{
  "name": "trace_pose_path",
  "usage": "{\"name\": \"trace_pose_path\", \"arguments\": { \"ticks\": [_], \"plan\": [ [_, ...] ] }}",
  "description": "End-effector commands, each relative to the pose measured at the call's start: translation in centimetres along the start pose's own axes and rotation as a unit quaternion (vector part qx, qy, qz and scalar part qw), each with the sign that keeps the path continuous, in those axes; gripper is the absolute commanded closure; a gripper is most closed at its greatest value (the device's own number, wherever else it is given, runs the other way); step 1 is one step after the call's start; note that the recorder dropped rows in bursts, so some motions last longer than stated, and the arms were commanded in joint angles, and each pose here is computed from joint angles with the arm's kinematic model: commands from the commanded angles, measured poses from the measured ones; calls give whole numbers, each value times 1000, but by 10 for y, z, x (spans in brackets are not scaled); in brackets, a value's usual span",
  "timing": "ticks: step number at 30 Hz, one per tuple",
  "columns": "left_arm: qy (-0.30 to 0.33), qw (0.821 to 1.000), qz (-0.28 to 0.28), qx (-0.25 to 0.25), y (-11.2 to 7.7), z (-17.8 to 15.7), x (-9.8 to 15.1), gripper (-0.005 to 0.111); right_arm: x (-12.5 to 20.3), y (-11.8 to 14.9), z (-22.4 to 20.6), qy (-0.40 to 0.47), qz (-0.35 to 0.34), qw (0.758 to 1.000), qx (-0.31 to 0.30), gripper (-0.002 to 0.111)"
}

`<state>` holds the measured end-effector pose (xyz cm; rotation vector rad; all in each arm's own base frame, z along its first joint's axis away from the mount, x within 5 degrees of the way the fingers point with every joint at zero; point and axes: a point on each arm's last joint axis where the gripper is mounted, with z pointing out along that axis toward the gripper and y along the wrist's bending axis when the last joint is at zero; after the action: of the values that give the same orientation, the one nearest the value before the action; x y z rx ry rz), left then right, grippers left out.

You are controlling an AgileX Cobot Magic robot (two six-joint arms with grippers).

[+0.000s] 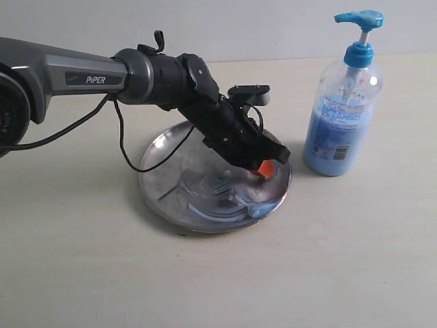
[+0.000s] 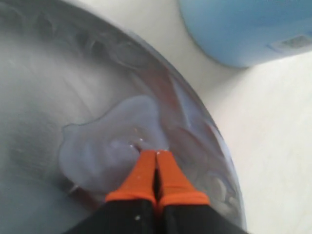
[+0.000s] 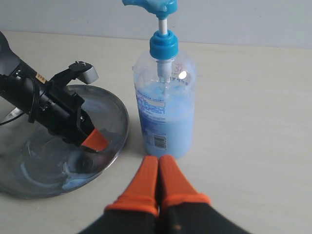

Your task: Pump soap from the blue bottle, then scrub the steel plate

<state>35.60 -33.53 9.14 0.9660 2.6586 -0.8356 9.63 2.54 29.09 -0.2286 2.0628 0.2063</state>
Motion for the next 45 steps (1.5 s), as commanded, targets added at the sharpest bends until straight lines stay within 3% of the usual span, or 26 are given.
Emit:
{"name": "trace_pose_path", "arguments": {
  "ticks": [1,15,24,31,37,45],
  "plan": [
    [17,1000,7,-2,0,19,12,107,0,0,0,-4,-3,1000,0,108],
    [-49,997,24,-52,7,20,0,107,0,0,0,-4,-3,1000,0,108],
    [42,993,87,-64,10,19,16,107,0,0,0,-4,-3,1000,0,108],
    [76,994,72,-35,4,20,22,107,0,0,0,-4,-3,1000,0,108],
    [38,998,41,-18,0,21,16,107,0,0,0,-4,-3,1000,0,108],
    [-34,997,36,-52,6,21,3,107,0,0,0,-4,-3,1000,0,108]
  ]
}}
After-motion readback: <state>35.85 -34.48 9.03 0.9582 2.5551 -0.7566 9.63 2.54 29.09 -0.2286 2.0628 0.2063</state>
